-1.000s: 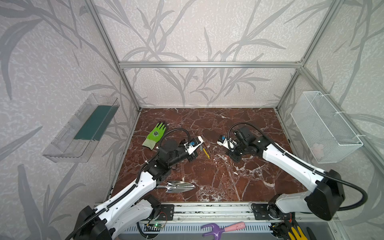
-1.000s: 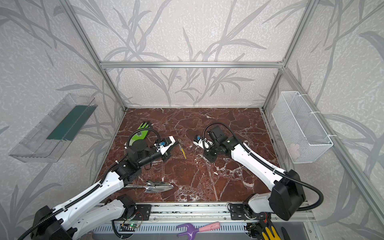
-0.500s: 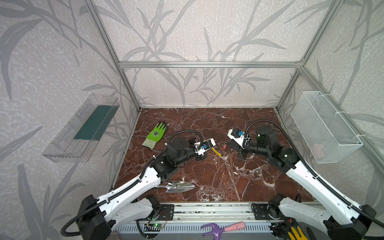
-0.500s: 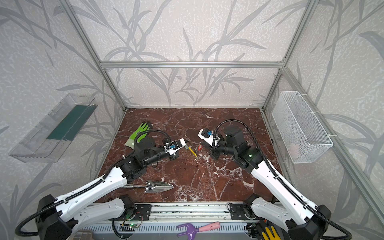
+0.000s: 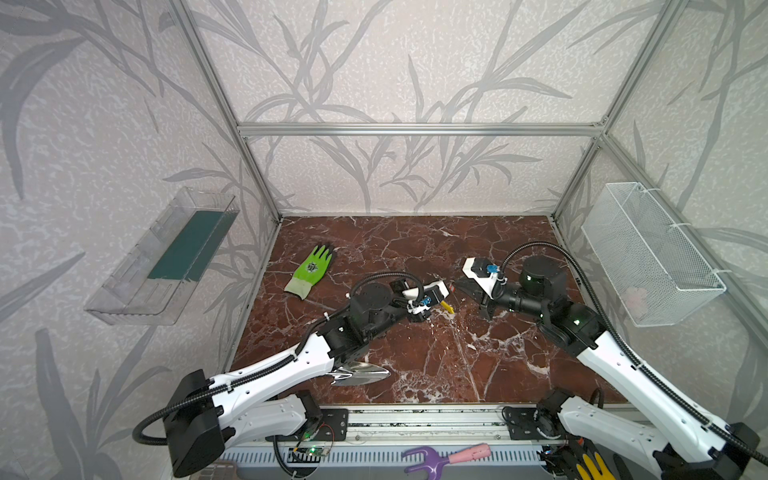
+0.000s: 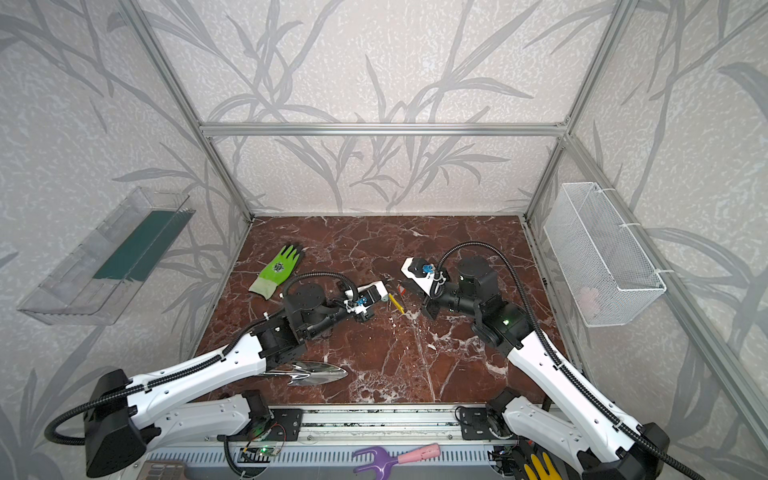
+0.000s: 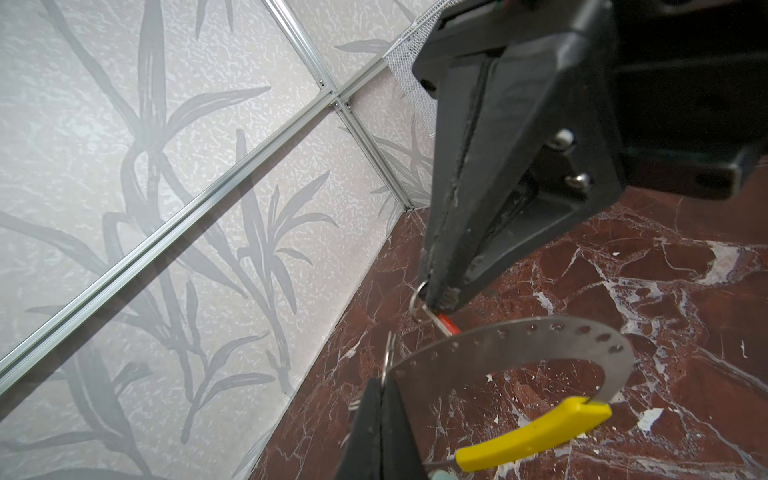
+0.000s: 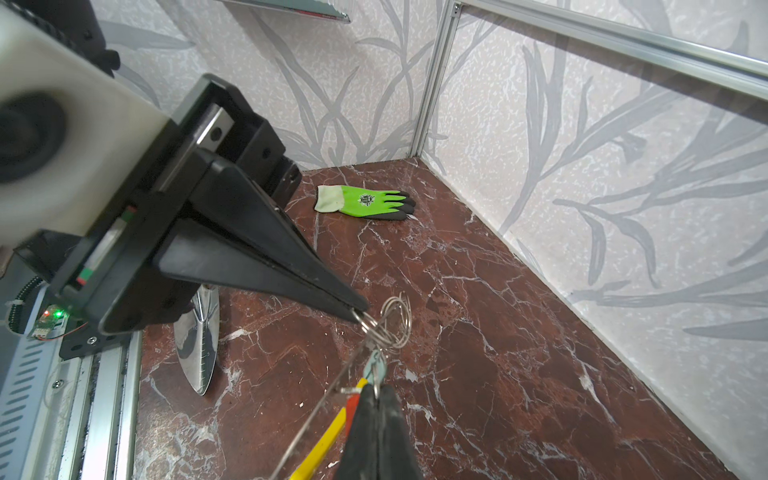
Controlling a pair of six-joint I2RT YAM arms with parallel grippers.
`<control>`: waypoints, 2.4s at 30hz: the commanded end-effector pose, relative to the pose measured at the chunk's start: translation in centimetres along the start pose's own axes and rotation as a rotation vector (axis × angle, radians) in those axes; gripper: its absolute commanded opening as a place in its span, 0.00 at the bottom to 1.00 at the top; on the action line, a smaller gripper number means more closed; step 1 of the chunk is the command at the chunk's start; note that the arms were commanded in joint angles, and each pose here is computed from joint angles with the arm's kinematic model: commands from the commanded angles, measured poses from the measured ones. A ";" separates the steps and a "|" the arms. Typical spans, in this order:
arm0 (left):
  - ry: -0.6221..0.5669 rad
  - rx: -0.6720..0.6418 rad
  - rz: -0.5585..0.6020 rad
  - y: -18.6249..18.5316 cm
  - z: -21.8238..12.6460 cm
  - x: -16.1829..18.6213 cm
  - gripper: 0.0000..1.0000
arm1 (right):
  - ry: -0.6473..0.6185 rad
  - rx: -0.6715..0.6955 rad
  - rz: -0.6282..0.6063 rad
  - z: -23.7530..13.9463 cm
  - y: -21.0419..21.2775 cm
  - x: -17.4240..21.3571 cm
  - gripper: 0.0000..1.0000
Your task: Put the keys on the keyring
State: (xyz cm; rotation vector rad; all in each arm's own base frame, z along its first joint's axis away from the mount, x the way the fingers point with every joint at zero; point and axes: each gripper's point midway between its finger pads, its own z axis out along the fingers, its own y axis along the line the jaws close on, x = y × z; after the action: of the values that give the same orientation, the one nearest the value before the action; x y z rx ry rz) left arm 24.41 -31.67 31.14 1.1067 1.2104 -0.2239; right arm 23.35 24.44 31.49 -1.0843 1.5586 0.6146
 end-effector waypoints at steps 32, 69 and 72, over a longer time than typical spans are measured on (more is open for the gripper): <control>-0.058 -0.071 -0.042 1.3 0.8 -3.8 0.00 | -0.157 0.048 -0.001 -0.4 -0.7 -2.3 0.00; -0.152 0.061 -0.069 0.1 -0.5 -4.6 0.00 | -0.091 0.033 0.172 0.2 -2.5 0.6 0.00; -0.163 0.092 -0.105 -0.1 -0.5 -4.5 0.00 | -0.097 0.019 0.189 0.0 -2.6 0.5 0.00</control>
State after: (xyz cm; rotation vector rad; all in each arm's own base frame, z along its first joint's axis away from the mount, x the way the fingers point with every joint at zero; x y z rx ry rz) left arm 23.63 -33.09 32.86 1.1051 1.1906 -0.3366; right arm 25.08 23.71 31.44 -0.9214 1.5701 0.7542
